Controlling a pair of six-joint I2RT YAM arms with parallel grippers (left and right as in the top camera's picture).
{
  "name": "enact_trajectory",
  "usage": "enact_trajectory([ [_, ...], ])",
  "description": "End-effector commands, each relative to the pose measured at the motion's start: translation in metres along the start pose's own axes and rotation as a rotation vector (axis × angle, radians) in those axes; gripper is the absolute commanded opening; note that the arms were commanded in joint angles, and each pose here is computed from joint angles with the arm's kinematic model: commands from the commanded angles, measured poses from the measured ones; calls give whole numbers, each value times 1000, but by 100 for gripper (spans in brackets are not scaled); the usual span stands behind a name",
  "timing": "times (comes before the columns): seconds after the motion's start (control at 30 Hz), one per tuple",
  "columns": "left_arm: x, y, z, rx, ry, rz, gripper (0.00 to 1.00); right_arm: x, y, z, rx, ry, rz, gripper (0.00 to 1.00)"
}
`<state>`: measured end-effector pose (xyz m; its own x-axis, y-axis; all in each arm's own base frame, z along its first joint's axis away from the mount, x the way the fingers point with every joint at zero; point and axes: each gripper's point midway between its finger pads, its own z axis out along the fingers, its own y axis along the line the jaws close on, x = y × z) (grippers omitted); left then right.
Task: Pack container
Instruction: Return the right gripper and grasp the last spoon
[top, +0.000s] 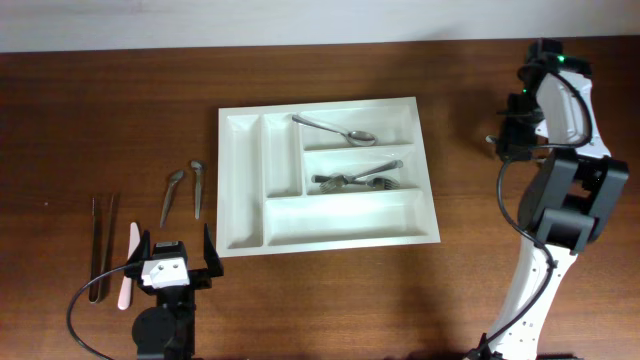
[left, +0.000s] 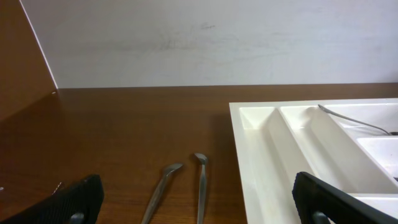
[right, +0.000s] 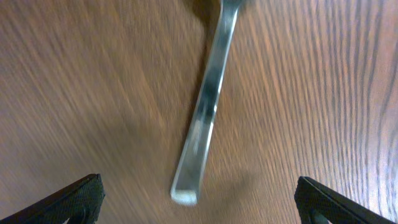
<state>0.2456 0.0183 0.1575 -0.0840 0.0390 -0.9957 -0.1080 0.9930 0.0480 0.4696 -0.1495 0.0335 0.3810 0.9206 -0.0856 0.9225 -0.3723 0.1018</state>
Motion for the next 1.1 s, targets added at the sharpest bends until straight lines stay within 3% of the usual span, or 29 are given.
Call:
enact_trajectory([
  [0.0,1,2,0,-7,-1,11,99,-28,0,10,19,-54,70,99],
  [0.2,0,2,0,-7,-1,11,99,-47,-4,11,33,-116,76,99],
  [0.77,0,2,0,-7,-1,11,99,-31,-14,41,105,-42,70,98],
  [0.87,0,2,0,-7,-1,11,99,-31,-15,41,106,-42,63,72],
  [0.93,1,2,0,-7,-1,11,99,-32,-14,41,106,-43,47,42],
  [1.03,0,2,0,-7,-1,11,99,-32,-13,41,102,-43,15,11],
  [1.07,1,2,0,-7,-1,11,99,-32,-13,41,102,-42,4,9],
])
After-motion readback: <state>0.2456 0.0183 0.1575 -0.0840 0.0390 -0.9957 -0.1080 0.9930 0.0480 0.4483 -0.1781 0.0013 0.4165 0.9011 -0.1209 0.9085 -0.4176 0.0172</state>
